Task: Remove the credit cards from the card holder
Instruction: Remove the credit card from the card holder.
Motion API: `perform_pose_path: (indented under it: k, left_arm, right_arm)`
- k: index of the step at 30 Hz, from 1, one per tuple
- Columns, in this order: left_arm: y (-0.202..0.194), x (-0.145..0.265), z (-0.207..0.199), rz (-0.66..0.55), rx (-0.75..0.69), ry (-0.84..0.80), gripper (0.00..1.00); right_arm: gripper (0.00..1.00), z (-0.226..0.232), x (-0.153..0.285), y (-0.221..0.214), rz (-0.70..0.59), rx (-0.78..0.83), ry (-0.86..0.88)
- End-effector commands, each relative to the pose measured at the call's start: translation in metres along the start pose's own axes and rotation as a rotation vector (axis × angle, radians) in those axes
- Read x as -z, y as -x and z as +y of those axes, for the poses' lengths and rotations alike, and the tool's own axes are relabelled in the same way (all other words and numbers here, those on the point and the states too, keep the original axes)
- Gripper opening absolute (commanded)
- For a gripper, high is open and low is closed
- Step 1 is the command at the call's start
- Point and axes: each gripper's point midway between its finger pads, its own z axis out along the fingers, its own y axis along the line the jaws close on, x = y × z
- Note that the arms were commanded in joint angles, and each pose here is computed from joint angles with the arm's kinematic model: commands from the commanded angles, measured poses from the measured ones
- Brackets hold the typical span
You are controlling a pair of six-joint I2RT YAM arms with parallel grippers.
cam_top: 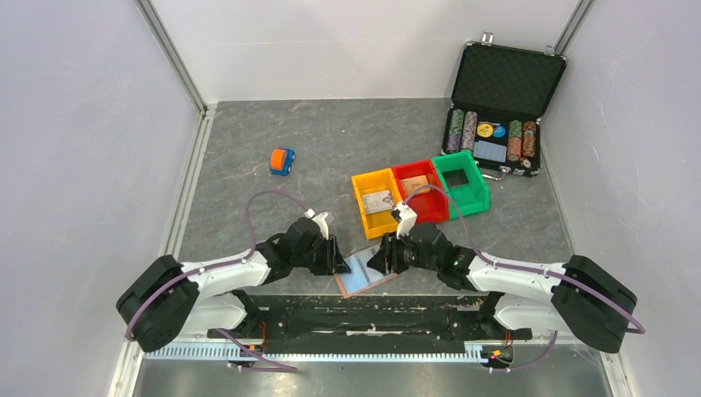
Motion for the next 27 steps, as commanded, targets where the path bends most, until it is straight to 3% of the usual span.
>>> perform_pose_path:
  k: [1, 27]
  left_arm:
    - [0.008, 0.013, 0.005, -0.027, 0.007, 0.091, 0.38]
    - [-0.009, 0.0, 0.029, 0.02, -0.006, 0.138, 0.36]
  right_arm:
    - [0.45, -0.01, 0.003, 0.025, -0.067, 0.069, -0.105]
    - [0.44, -0.028, -0.011, 0.0, 0.039, 0.039, -0.107]
